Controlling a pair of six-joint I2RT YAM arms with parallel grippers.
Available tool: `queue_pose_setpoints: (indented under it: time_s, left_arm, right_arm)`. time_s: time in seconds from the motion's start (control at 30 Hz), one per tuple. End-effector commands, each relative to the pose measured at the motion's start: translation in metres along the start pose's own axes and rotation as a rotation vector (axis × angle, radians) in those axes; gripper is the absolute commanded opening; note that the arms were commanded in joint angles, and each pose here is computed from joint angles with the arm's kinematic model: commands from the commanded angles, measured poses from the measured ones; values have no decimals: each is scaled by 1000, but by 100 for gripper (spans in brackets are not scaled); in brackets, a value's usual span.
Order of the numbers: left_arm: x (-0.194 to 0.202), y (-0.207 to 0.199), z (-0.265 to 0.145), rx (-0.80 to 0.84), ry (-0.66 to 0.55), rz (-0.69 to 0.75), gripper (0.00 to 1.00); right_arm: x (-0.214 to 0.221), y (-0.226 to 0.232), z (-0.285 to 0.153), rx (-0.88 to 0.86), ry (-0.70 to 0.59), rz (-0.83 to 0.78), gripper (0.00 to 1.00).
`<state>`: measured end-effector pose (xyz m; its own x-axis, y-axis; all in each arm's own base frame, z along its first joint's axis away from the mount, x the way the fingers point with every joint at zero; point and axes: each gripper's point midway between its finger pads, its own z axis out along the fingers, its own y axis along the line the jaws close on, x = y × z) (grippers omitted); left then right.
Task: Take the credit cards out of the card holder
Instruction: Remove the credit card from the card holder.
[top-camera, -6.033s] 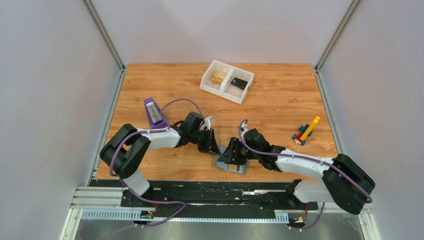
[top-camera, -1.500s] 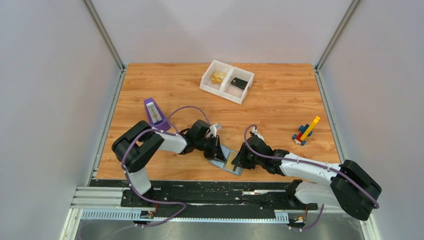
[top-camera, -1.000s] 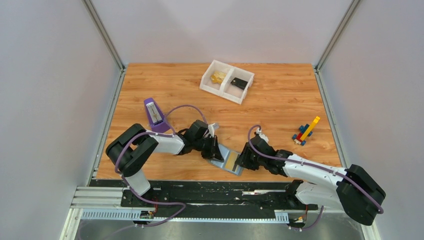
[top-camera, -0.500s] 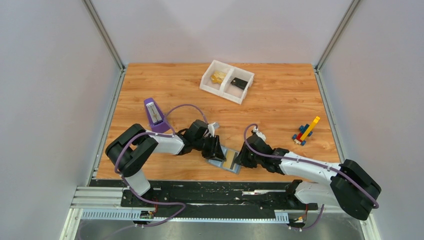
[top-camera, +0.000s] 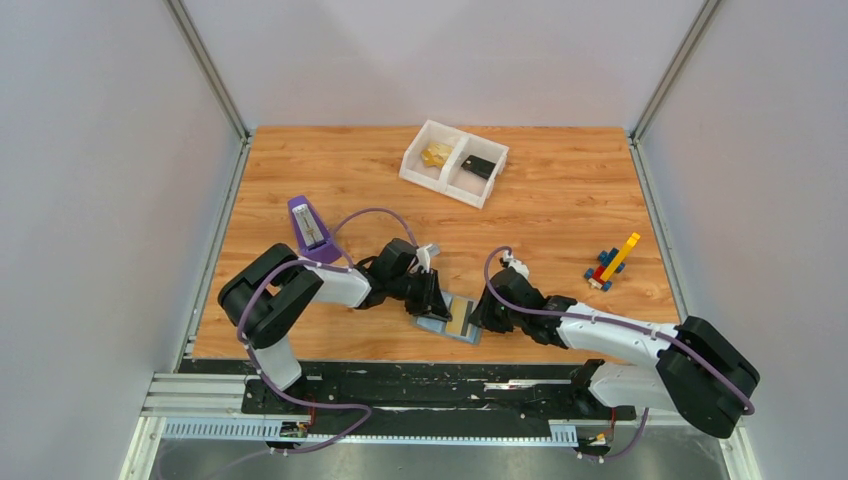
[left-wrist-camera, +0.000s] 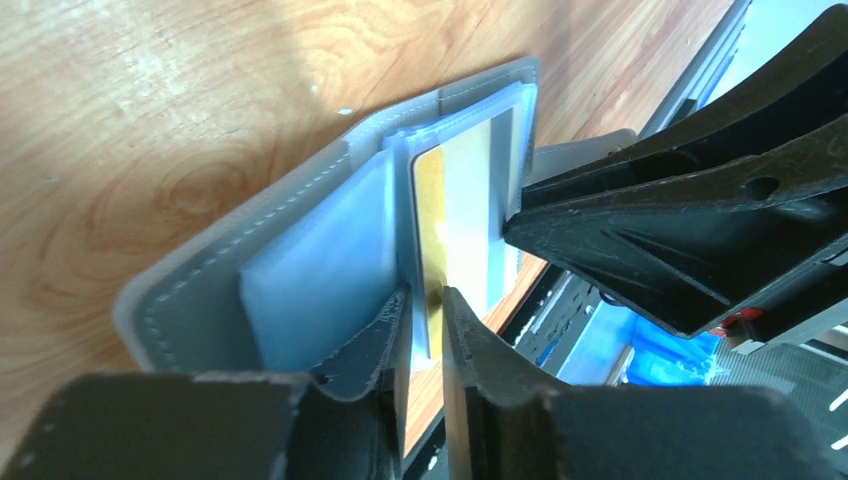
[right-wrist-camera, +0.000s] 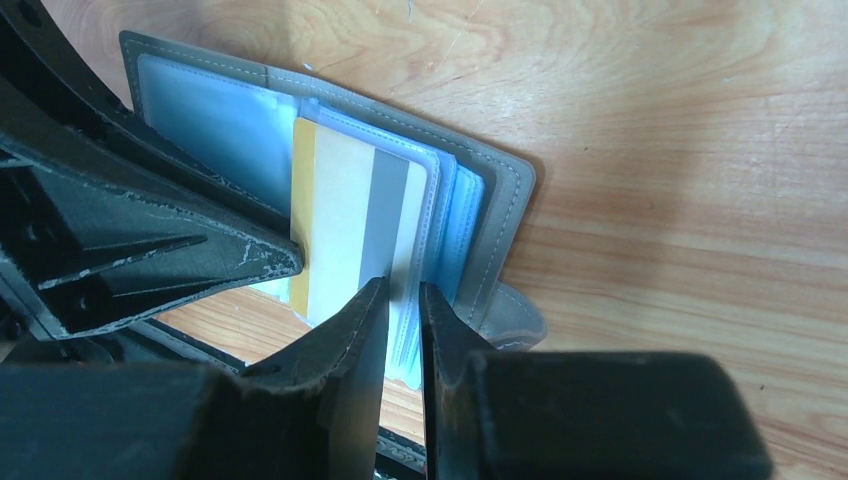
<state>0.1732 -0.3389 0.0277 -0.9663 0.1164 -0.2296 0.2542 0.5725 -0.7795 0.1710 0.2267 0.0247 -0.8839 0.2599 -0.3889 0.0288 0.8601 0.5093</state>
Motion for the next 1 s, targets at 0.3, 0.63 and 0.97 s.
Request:
queue_pose_setpoints:
  time_s: [0.3, 0.63, 0.97]
  left_arm:
    - [-1, -7, -4, 33, -15, 4, 0]
    - [-9, -3, -17, 36, -37, 0, 0]
    - [-15, 2, -29, 15, -59, -15, 0]
  right_arm:
    - [5, -33, 5, 87, 0, 2, 19]
    - [4, -36, 3, 86, -4, 2, 19]
    - [4, -38, 4, 91, -1, -1, 18]
